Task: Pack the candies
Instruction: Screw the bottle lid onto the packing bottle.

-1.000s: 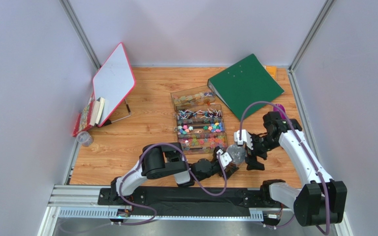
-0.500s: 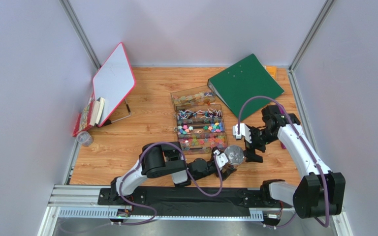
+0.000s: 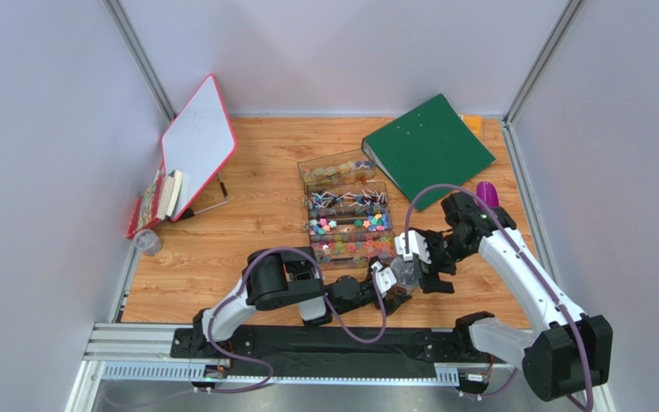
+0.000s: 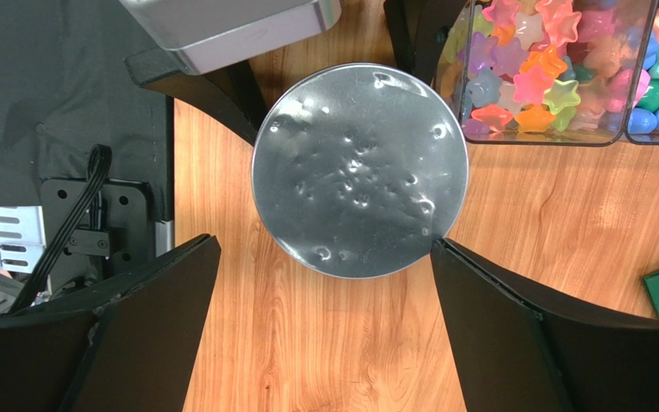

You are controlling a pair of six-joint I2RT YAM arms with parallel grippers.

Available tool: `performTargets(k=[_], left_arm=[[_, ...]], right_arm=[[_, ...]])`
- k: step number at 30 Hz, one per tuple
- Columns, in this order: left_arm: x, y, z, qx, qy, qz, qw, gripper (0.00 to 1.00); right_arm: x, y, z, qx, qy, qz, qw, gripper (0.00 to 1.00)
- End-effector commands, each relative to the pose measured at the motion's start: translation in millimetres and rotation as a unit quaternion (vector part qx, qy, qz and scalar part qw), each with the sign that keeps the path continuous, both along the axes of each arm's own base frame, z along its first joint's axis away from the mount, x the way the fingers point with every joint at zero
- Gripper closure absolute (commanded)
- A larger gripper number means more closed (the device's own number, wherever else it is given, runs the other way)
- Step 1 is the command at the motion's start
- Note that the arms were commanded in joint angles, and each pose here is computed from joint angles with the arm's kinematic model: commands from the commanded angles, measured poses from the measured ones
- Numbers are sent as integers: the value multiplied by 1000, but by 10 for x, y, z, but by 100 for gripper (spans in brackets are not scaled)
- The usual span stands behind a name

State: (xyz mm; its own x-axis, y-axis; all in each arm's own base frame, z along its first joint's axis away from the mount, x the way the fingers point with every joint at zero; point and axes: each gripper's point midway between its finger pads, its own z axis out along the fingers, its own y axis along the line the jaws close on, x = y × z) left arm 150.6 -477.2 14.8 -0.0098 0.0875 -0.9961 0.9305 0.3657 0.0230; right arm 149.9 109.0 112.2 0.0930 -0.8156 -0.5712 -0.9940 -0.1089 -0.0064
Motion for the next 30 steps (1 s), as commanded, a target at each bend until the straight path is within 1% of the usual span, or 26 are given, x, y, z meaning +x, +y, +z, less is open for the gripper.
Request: performTargets(k=[1,7,16,17,21,23,30], left_arm=[[-124,440,-844,151,35,-4,988,100],[-102,464,-863,156,33,3,987,100],[-52,474,-905,164,27,14,986,100],[-45,473,-904,163,28,15,986,100],[-110,478,-942,166,39,1,985,100],[-130,483,-960,166,46,-2,985,100],[-148,500,-1000,172,47,-6,984,100]], right_arm=[[-105,-25,-67,-8,11,-2,1000,0],[-241,-99,-71,-17,9,-4,1000,0],[-580,-143,-5,-18,36,-10,999,0],[-570,-147,-1,-20,32,-12,999,0],[-315,-208,20,-41,-21,-39,998,0],[-130,-186,90,-39,-50,-52,997,0],[234,-43,178,-28,-60,-51,996,0]])
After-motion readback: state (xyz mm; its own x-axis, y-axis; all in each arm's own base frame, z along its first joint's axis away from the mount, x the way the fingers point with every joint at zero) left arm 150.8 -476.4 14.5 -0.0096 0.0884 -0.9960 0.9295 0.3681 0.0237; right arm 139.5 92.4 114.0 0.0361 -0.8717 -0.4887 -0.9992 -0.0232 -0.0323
